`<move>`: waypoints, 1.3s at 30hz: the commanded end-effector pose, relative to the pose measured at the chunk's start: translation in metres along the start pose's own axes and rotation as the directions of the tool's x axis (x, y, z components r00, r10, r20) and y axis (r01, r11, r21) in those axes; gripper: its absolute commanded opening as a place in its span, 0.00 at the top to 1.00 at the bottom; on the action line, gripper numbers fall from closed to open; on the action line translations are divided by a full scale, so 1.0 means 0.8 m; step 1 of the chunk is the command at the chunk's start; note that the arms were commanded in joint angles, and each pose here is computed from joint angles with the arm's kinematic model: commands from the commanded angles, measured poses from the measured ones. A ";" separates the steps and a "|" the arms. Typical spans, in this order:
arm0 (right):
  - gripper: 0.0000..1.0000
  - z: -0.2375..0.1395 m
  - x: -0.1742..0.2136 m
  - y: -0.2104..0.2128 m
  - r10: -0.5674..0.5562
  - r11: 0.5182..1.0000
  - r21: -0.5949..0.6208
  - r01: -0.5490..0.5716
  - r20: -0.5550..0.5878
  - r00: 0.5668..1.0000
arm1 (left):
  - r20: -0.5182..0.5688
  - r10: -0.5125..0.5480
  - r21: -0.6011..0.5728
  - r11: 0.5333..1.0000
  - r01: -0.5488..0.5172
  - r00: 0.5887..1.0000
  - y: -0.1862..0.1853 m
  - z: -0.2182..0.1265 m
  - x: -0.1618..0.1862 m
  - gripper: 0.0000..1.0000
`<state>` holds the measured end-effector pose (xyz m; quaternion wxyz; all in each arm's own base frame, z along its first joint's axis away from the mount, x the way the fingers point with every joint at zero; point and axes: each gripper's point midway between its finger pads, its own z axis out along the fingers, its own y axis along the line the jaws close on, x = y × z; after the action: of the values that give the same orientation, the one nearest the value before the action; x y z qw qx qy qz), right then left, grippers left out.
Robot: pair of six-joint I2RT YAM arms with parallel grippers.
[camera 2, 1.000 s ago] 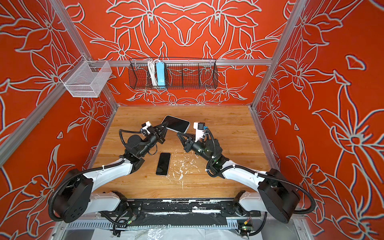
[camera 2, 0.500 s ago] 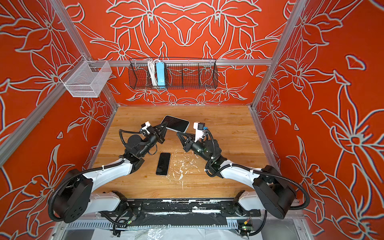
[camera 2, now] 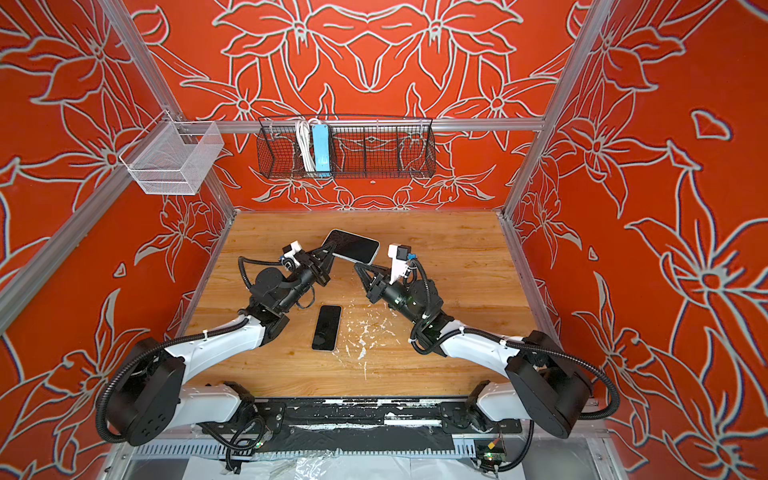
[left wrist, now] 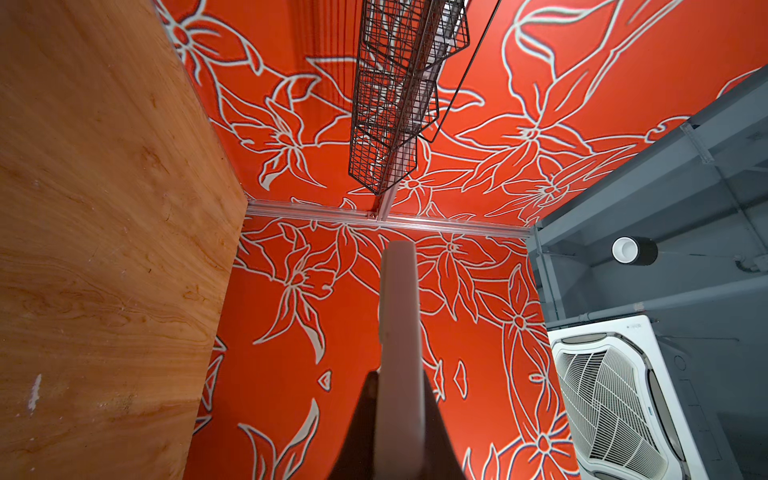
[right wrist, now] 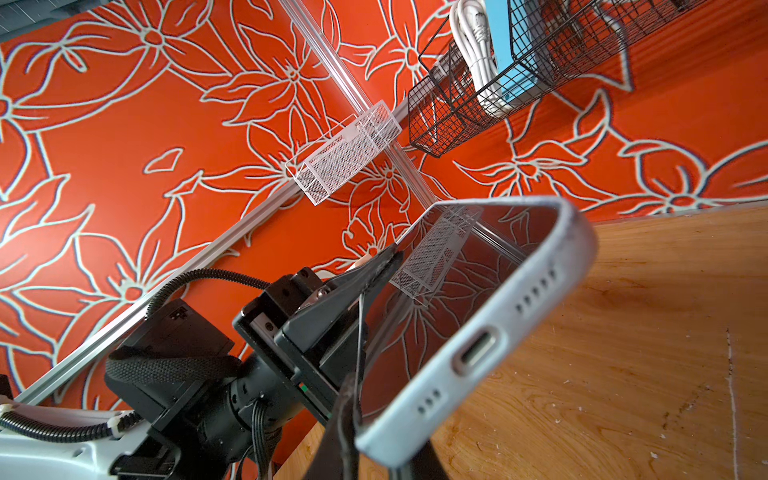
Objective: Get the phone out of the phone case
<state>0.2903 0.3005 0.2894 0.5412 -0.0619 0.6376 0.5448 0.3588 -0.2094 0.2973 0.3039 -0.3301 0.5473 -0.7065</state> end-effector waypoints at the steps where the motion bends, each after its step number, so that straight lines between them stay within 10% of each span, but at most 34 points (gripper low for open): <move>1: 0.84 -0.019 0.062 -0.081 0.042 0.969 0.248 -0.006 -0.138 0.990 | -0.165 0.029 0.380 0.924 0.036 0.986 -0.151 -0.014 0.051 1.00; 18: 0.82 -0.036 0.052 -0.059 0.033 0.976 0.219 -0.004 -0.130 0.991 | -0.153 0.084 0.370 0.929 -0.022 0.985 -0.141 -0.012 0.054 1.00; 27: 0.50 -0.055 0.026 0.013 0.087 0.996 0.034 -0.082 -0.167 0.982 | -0.101 0.268 0.307 0.925 -0.226 0.958 -0.113 -0.005 0.053 1.00; 39: 0.47 -0.056 -0.028 0.045 0.202 0.977 -0.062 -0.205 -0.054 0.978 | -0.097 0.395 0.261 0.896 -0.359 0.914 -0.093 -0.001 0.055 1.00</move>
<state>0.2479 0.2702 0.3001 0.4675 -0.0372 0.6614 0.5854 0.3386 -0.2303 0.3502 0.3983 -0.1646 0.5552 -0.7113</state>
